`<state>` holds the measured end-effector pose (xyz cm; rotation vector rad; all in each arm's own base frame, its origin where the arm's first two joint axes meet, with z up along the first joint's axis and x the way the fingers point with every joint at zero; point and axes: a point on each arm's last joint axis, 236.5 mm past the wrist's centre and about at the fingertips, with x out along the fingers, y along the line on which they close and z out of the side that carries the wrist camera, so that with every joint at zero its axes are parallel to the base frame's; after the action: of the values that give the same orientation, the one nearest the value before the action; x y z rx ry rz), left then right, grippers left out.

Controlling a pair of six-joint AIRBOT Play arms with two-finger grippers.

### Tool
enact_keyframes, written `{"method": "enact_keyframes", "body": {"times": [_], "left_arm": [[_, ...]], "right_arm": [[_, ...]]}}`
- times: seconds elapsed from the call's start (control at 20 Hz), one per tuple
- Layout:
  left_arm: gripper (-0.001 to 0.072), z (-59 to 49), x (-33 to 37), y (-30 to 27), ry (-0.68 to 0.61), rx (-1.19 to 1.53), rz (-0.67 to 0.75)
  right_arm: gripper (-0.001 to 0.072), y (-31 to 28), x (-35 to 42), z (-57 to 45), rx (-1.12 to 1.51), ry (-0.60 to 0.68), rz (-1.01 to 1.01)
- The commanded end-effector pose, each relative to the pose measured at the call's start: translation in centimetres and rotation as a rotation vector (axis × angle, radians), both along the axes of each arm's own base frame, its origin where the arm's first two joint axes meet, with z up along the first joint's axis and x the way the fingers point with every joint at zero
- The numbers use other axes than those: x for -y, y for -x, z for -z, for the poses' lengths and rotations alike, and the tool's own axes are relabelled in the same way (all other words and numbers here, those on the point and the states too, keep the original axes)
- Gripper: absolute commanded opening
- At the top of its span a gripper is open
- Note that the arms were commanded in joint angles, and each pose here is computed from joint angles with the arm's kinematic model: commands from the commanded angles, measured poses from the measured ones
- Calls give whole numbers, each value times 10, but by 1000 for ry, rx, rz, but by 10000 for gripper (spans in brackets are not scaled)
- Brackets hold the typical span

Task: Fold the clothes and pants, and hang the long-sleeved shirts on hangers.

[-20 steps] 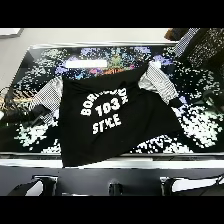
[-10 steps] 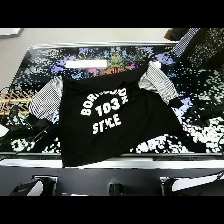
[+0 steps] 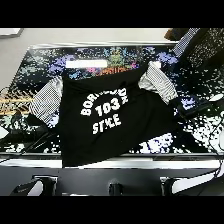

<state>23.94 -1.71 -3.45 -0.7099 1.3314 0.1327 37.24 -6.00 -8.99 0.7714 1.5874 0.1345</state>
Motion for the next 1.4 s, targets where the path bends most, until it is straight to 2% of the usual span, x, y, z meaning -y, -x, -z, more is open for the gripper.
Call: {"method": "enact_keyframes", "body": {"times": [0.0, 0.2, 0.35, 0.75, 0.8, 0.9, 1.0, 1.1, 1.25, 1.35], "left_arm": [[720, 20, -1, 37, 2, -87, 69], [720, 47, 46, 68, 190, -132, 118], [720, 42, 59, 48, 230, -66, 81], [718, 70, 72, 63, 187, -171, 139], [595, 73, 75, 63, 188, -184, 135], [11, 71, 82, 56, 210, -164, 120], [20, 54, 86, 27, 240, -71, 88], [18, 13, 81, -21, 222, 80, 104], [18, -111, 67, -111, 149, 433, 124], [19, -222, 59, -149, 92, 706, 131]], "right_arm": [[28, 5, -6, -21, 16, 23, -23], [29, 20, -15, -30, 32, 28, -11], [29, 32, -25, -32, 20, 4, -7], [29, 47, -41, -39, 32, -25, 17], [29, 51, -45, -39, 28, -40, 22], [29, 54, -57, -41, 35, -71, 33], [28, 40, -81, -58, 108, -125, 37], [27, -1, -108, -98, 293, -194, 62], [27, -75, -128, -207, 635, -226, 85], [27, -102, -129, -309, 886, -191, 63]]}}
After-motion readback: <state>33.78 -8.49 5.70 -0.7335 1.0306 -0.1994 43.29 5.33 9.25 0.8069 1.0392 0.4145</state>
